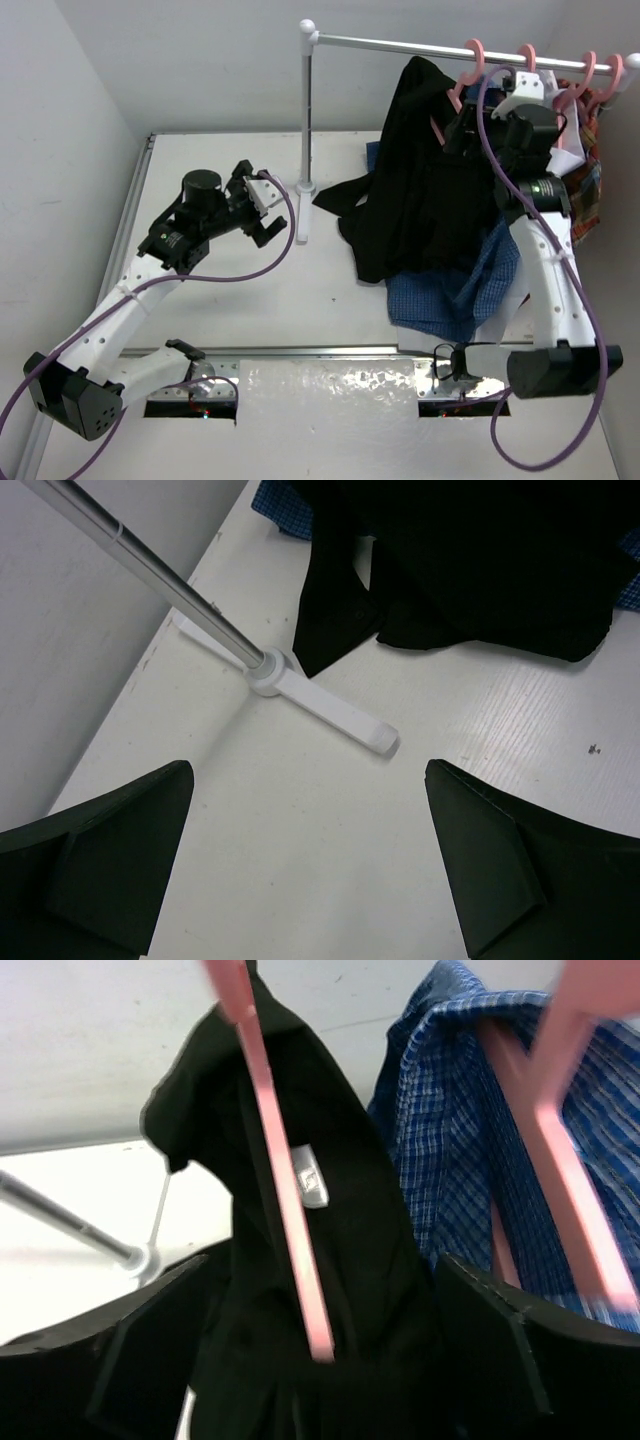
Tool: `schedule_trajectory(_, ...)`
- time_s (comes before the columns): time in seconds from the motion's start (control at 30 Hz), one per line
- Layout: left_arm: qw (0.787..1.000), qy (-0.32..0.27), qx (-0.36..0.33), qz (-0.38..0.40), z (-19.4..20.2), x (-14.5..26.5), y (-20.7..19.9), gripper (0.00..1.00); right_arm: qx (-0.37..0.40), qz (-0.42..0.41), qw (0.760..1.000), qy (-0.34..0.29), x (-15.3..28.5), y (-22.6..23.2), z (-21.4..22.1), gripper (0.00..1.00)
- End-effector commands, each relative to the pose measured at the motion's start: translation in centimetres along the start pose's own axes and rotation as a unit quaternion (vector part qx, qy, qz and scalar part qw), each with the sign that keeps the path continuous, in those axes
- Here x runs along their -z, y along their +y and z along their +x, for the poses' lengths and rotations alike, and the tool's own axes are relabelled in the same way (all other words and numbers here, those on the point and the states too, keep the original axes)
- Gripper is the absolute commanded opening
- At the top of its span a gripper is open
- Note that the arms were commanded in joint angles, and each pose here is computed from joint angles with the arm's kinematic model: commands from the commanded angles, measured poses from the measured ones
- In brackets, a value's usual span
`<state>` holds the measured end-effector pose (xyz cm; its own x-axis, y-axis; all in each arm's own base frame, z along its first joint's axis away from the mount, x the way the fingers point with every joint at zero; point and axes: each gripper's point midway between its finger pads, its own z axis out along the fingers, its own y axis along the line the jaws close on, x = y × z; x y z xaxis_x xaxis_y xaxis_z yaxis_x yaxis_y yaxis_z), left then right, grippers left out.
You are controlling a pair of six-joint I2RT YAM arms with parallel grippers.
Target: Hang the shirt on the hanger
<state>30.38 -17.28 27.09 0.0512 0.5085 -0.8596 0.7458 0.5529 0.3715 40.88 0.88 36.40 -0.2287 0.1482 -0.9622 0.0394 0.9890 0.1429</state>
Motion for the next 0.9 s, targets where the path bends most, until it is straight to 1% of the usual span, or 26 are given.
schedule_trajectory(0.0, 1.000, -0.021, -0.010, -0.004, -1.1, 0.3, 0.3, 1.00, 0.029, -0.005, 0.998, -0.052, 3.9, 0.0, -3.1, 0.95)
schedule_trajectory(0.03, 1.000, -0.023, -0.010, -0.003, -1.2, 0.3, 0.3, 1.00, 0.033, -0.006, 0.997, -0.064, 5.1, 0.1, -3.8, 0.99)
schedule_trajectory(0.23, 1.000, -0.024, -0.011, 0.001, -1.4, 0.3, 0.1, 1.00, 0.051, -0.011, 0.997, -0.056, 9.1, 0.3, -2.5, 0.99)
schedule_trajectory(0.27, 1.000, -0.022, -0.010, 0.000, -1.3, 0.2, 0.2, 1.00, 0.049, -0.004, 0.997, -0.063, 10.2, 0.1, -2.2, 0.99)
schedule_trajectory(0.37, 1.000, -0.021, -0.011, 0.000, -1.3, 0.1, 0.3, 1.00, 0.037, -0.022, 0.997, -0.067, 11.8, 1.0, -0.8, 0.99)
schedule_trajectory(0.43, 1.000, -0.022, -0.011, -0.002, -1.5, 0.1, 0.5, 1.00, 0.034, -0.065, 0.996, -0.059, 11.9, 3.4, 0.7, 0.99)
schedule_trajectory(0.47, 1.000, -0.021, -0.011, -0.001, -1.5, 0.0, 0.5, 1.00, 0.043, -0.076, 0.996, -0.031, 11.1, 4.3, 2.9, 0.99)
schedule_trajectory(0.5, 1.000, -0.022, -0.011, -0.003, -1.7, 0.1, 0.7, 1.00, 0.073, -0.090, 0.993, -0.014, 10.9, 6.4, 4.5, 0.99)
schedule_trajectory(0.53, 1.000, -0.020, -0.010, -0.005, -1.7, 0.1, 0.7, 1.00, 0.102, -0.088, 0.991, 0.011, 10.5, 7.6, 6.3, 0.99)
schedule_trajectory(0.57, 1.000, -0.019, -0.009, -0.005, -1.6, 0.0, 0.7, 1.00, 0.156, -0.078, 0.983, 0.046, 9.2, 8.8, 8.6, 0.99)
schedule_trajectory(0.6, 1.000, -0.018, -0.009, -0.006, -1.6, 0.0, 0.8, 1.00, 0.212, -0.061, 0.974, 0.048, 9.9, 11.0, 9.9, 0.99)
schedule_trajectory(0.63, 1.000, -0.015, -0.009, -0.009, -1.4, 0.1, 0.9, 1.00, 0.246, -0.053, 0.966, 0.054, 10.1, 12.1, 10.7, 0.99)
schedule_trajectory(0.7, 1.000, -0.009, -0.008, -0.007, -1.0, 0.1, 0.7, 1.00, 0.251, -0.045, 0.965, 0.060, 10.0, 13.3, 12.5, 0.99)
schedule_trajectory(0.73, 1.000, -0.009, -0.010, -0.010, -1.0, 0.3, 0.7, 1.00, 0.232, -0.040, 0.971, 0.046, 9.4, 13.1, 13.7, 0.99)
schedule_trajectory(0.8, 1.000, -0.007, -0.014, -0.008, -0.7, 0.5, 0.5, 1.00, 0.200, -0.032, 0.979, 0.009, 9.5, 12.4, 13.6, 0.99)
schedule_trajectory(0.83, 1.000, -0.010, -0.016, -0.005, -0.7, 0.6, 0.3, 1.00, 0.200, 0.018, 0.980, -0.004, 9.1, 10.6, 14.2, 0.99)
schedule_trajectory(0.87, 1.000, -0.012, -0.020, -0.006, -0.6, 0.8, 0.1, 1.00, 0.203, 0.045, 0.978, -0.004, 8.8, 9.4, 14.4, 0.99)
